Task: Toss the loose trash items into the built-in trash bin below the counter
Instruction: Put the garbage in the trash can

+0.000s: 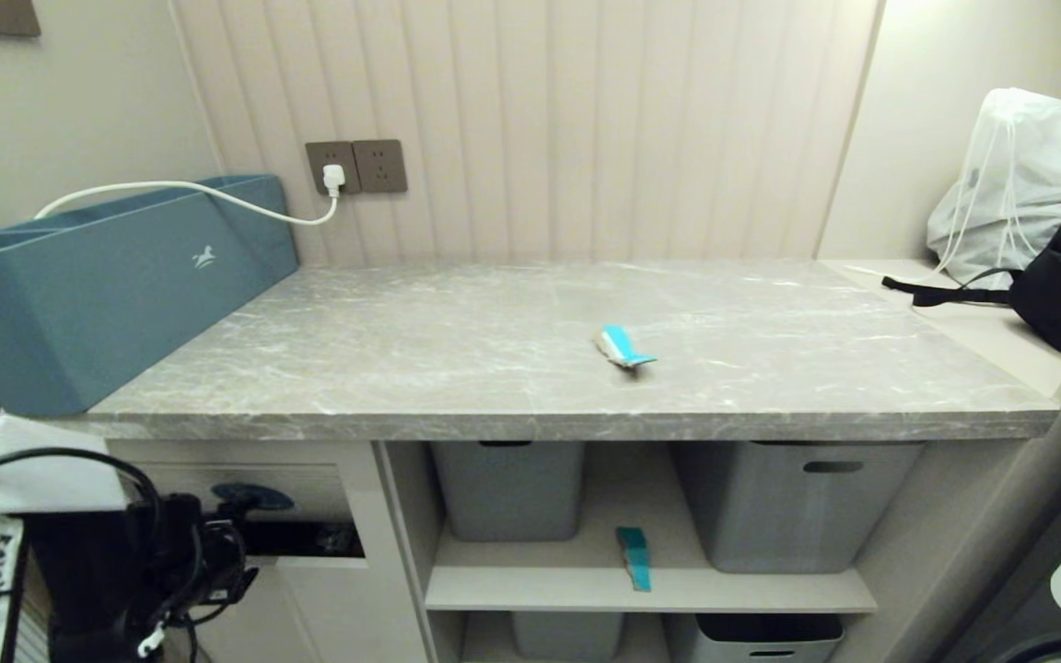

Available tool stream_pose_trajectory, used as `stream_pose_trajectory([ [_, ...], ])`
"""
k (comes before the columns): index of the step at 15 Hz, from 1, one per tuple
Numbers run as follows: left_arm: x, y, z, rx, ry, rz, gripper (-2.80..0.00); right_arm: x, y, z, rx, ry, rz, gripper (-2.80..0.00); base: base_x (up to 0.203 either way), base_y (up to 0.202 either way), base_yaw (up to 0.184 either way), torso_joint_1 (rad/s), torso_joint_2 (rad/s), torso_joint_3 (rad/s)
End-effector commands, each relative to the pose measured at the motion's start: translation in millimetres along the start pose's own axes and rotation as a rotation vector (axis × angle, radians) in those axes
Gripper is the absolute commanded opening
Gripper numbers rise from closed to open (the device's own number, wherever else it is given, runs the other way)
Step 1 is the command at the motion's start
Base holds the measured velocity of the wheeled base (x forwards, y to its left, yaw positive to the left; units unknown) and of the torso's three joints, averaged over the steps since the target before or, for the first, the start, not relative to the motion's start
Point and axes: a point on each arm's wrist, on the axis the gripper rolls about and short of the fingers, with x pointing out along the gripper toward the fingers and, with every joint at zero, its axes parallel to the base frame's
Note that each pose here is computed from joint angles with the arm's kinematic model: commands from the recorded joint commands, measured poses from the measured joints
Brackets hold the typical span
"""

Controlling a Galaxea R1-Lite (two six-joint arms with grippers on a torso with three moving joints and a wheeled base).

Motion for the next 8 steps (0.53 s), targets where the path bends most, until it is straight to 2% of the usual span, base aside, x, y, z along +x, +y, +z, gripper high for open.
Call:
stream_pose_trajectory([
  [1,-29,-9.7,2,-0.015,-0.026,-0.004,0.0,0,0,0,0.0,0.0,0.0,-2.8,0.0,0.0,0.0,0.0,0.0,0.0],
  [2,-47,-11.3,4,-0.025,-0.051,0.009,-0.61,0,0,0,-0.001,0.0,0.0,-2.8,0.0,0.0,0.0,0.0,0.0,0.0],
  [3,-64,-14.0,5,-0.032,-0.075,0.013,-2.8,0,0,0,0.0,0.0,0.0,-2.8,0.0,0.0,0.0,0.0,0.0,0.0],
  [8,-152,-24.8,1,-0.018,-0.145,-0.02,-2.8,0,0,0,0.0,0.0,0.0,-2.8,0.0,0.0,0.0,0.0,0.0,0.0],
])
